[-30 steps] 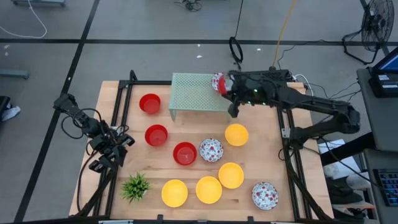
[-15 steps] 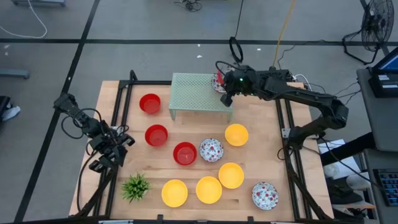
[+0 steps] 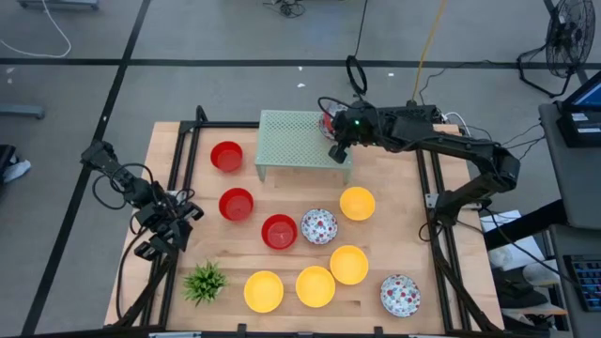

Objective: Pick & Place Mini bowls
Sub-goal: Stack the red patterned bowl on top of the red patterned bowl on the shelf

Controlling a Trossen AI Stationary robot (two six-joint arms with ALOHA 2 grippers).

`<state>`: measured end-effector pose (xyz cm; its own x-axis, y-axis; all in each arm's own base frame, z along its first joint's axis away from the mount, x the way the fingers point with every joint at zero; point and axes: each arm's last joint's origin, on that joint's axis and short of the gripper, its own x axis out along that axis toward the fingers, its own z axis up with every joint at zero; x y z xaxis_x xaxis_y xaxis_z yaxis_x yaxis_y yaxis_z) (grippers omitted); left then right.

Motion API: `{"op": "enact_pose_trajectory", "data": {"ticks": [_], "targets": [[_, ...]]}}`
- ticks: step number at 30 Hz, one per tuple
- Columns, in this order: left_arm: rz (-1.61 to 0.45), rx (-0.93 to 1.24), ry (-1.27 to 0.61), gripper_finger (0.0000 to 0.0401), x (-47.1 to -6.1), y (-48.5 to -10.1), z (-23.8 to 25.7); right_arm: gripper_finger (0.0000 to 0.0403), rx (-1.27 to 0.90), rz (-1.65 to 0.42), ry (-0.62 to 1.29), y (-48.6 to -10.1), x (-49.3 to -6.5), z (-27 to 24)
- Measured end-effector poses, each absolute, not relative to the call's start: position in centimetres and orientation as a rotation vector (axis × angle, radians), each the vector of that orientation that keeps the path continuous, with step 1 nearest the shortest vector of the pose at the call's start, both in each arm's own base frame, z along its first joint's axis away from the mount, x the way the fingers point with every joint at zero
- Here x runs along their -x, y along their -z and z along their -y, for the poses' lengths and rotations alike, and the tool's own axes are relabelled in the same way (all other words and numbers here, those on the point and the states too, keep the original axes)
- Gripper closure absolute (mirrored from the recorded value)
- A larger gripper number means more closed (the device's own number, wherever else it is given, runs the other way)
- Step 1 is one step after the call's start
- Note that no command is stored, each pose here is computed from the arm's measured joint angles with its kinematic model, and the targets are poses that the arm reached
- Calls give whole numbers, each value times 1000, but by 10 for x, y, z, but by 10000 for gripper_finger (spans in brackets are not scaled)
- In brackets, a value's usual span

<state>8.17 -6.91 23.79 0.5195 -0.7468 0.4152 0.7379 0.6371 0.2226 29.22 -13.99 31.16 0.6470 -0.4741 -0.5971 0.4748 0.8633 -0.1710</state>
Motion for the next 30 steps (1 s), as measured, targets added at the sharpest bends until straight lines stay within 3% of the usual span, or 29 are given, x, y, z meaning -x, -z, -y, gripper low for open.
{"op": "enact_pose_trajectory", "data": {"ticks": [11,25,30], "targets": [[507,-20,890,279,-82,-238,69,361,6,-662,540,-313,-293,140],[507,-20,890,279,-82,-238,69,356,6,-662,540,-313,-293,140],[507,-20,890,279,-82,-238,69,331,6,-662,541,-313,-293,140]]}}
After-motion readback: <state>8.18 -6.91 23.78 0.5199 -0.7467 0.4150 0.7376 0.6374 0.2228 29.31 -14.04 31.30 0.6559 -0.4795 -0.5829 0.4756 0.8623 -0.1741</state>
